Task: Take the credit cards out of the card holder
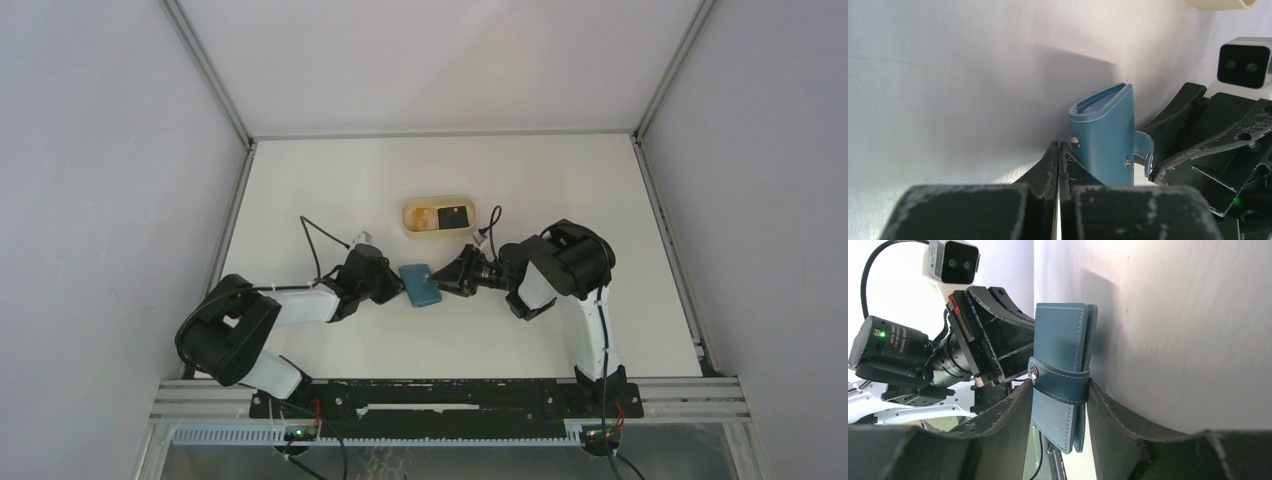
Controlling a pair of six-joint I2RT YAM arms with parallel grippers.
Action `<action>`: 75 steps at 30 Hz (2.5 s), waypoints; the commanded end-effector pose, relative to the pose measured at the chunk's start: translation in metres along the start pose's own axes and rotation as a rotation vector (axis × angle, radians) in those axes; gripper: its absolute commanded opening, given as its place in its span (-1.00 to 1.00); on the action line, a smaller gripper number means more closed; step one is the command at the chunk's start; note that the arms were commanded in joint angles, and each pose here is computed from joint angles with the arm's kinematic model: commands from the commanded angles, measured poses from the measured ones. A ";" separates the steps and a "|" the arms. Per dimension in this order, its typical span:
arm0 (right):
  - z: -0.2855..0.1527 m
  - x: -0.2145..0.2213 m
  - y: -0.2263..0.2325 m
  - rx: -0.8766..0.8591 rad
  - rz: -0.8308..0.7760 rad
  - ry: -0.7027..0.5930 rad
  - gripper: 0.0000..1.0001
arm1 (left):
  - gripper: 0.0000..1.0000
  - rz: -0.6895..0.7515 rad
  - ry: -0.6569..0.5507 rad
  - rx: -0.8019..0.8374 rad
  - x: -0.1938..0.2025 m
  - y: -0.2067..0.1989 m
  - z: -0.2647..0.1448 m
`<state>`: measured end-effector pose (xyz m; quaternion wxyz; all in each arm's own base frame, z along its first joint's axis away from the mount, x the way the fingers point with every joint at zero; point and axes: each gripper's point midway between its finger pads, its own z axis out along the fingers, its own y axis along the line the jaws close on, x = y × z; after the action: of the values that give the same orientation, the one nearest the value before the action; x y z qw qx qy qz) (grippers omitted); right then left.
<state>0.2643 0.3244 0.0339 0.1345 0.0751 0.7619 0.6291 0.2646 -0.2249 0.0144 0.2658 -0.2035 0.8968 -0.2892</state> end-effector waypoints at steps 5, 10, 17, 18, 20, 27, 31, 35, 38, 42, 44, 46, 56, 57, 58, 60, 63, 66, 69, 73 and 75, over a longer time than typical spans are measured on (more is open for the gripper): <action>0.015 -0.002 0.003 0.010 -0.034 0.025 0.15 | -1.00 0.028 0.037 -0.075 0.011 0.019 0.002; 0.020 0.001 -0.004 0.035 -0.019 0.044 0.35 | -1.00 0.030 0.037 -0.075 0.011 0.019 0.003; 0.020 0.000 -0.006 0.038 -0.004 0.044 0.23 | -1.00 0.031 0.040 -0.079 0.012 0.021 0.004; 0.020 0.001 -0.005 0.037 -0.005 0.045 0.14 | -1.00 0.030 0.057 -0.067 0.015 0.019 0.003; 0.020 0.001 -0.005 0.035 -0.007 0.048 0.00 | -1.00 0.033 0.060 -0.065 0.016 0.018 0.004; 0.014 -0.005 0.004 0.057 -0.061 0.047 0.05 | -0.99 0.091 0.031 -0.117 0.002 0.019 0.004; 0.004 -0.016 0.010 0.123 -0.141 0.017 0.38 | -0.74 0.102 0.000 -0.172 -0.016 0.027 0.000; -0.015 -0.033 0.012 0.226 -0.213 -0.032 0.54 | -0.35 0.083 -0.048 -0.230 -0.040 0.045 -0.011; -0.033 -0.045 0.014 0.314 -0.276 -0.080 0.63 | -0.09 0.079 -0.088 -0.262 -0.058 0.055 -0.021; -0.059 -0.060 0.029 0.410 -0.368 -0.162 0.75 | 0.26 0.096 -0.148 -0.271 -0.079 0.053 -0.038; -0.071 -0.066 0.039 0.445 -0.428 -0.204 0.90 | 0.59 0.111 -0.192 -0.269 -0.089 0.048 -0.049; -0.082 -0.073 0.052 0.468 -0.484 -0.253 0.99 | 0.85 0.133 -0.244 -0.266 -0.101 0.043 -0.061; -0.146 -0.113 0.085 0.570 -0.531 -0.486 0.99 | 1.00 0.251 -0.508 -0.185 -0.158 0.022 -0.132; -0.151 -0.116 0.085 0.587 -0.531 -0.507 0.99 | 1.00 0.248 -0.527 -0.174 -0.163 0.023 -0.137; -0.157 -0.119 0.087 0.601 -0.531 -0.532 0.99 | 1.00 0.237 -0.553 -0.161 -0.168 0.023 -0.143; -0.166 -0.124 0.089 0.628 -0.529 -0.580 0.99 | 1.00 0.215 -0.590 -0.115 -0.175 0.021 -0.151; -0.174 -0.124 0.087 0.659 -0.514 -0.601 0.99 | 1.00 0.214 -0.633 -0.074 -0.182 0.014 -0.159; -0.177 -0.124 0.085 0.668 -0.506 -0.601 0.99 | 1.00 0.218 -0.652 -0.068 -0.188 0.010 -0.166; -0.179 -0.122 0.085 0.662 -0.503 -0.591 0.99 | 1.00 0.220 -0.667 -0.061 -0.190 0.008 -0.170; -0.178 -0.118 0.090 0.633 -0.512 -0.567 0.99 | 1.00 0.224 -0.676 -0.060 -0.192 0.005 -0.175; -0.178 -0.114 0.090 0.630 -0.521 -0.545 0.99 | 1.00 0.221 -0.671 -0.064 -0.192 0.004 -0.176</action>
<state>0.3157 0.1406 0.1443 0.4327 0.1071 0.8575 0.2571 0.3050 -0.0506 0.1807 0.5468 -0.2068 0.7988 -0.1421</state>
